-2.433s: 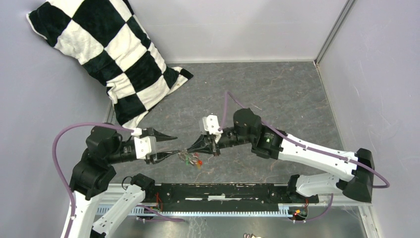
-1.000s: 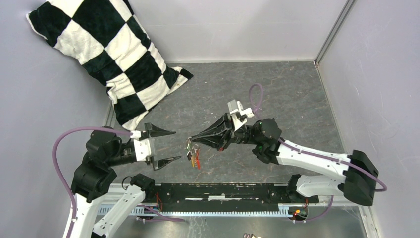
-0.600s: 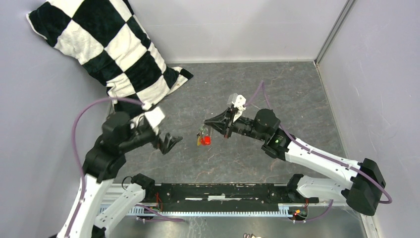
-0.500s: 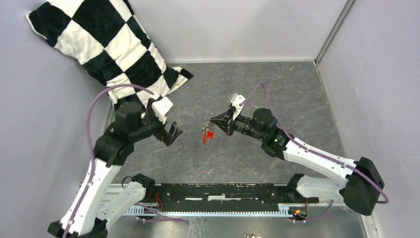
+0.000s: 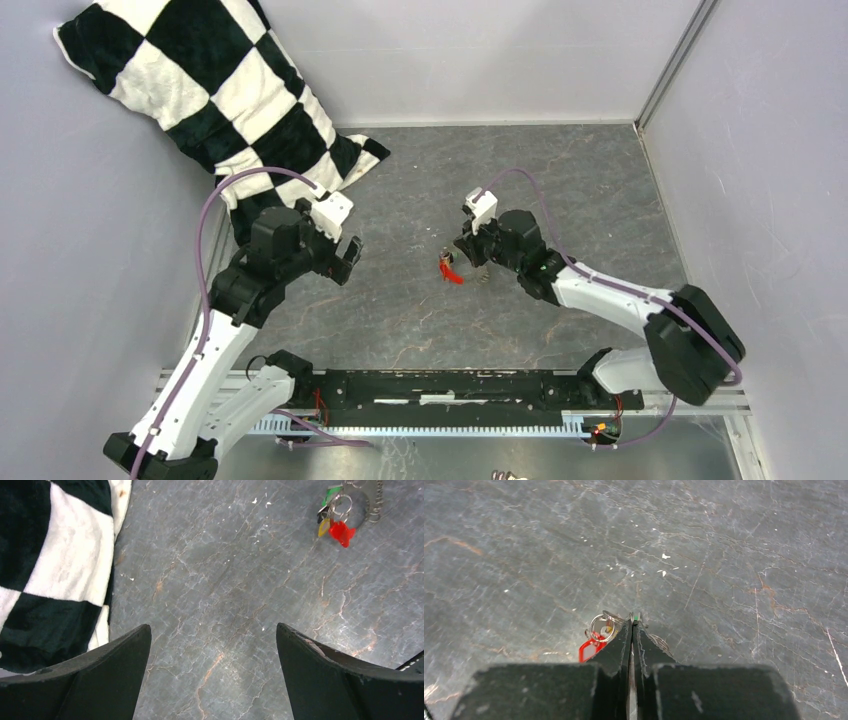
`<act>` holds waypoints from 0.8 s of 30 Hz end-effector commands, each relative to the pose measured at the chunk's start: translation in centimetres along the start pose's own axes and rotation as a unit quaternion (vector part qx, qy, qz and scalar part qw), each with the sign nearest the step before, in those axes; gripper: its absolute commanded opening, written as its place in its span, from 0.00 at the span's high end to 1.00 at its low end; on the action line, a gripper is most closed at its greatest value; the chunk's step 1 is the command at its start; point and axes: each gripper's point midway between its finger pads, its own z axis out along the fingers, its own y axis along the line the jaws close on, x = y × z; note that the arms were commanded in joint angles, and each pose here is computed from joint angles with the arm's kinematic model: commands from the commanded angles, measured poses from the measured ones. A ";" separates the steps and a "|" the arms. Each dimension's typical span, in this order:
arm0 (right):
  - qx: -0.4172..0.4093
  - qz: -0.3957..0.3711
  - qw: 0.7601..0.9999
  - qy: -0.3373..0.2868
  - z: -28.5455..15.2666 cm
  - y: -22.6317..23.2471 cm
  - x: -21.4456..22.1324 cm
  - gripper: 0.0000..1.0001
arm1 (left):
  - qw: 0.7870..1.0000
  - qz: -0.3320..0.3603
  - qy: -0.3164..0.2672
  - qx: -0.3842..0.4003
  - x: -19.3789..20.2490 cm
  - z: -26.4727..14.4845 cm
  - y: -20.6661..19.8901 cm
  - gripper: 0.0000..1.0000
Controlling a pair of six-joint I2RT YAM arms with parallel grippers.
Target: Put the keys on the keyring
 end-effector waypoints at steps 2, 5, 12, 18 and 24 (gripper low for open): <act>0.037 0.006 0.999 -0.018 3.1 -3.0 -2.3 0.94 | 0.999 -0.008 -0.026 -0.029 -0.5 0.7 0.9 0.00; 0.045 0.012 0.999 -0.002 5.0 -4.7 -1.4 0.92 | 0.999 -0.005 -0.022 -0.028 -0.3 0.8 0.9 0.00; 0.046 0.028 0.998 0.021 9.2 -7.3 0.7 0.92 | 0.999 0.001 -0.021 -0.032 -0.4 0.7 1.1 0.00; 0.052 0.029 0.998 0.026 11.7 -8.8 0.7 0.39 | 0.999 -0.004 -0.020 -0.030 -0.2 1.1 1.1 0.00; 0.102 -0.003 0.995 0.010 9.5 -10.6 -2.3 0.02 | 0.999 -0.016 -0.020 -0.037 -0.4 2.4 1.9 0.00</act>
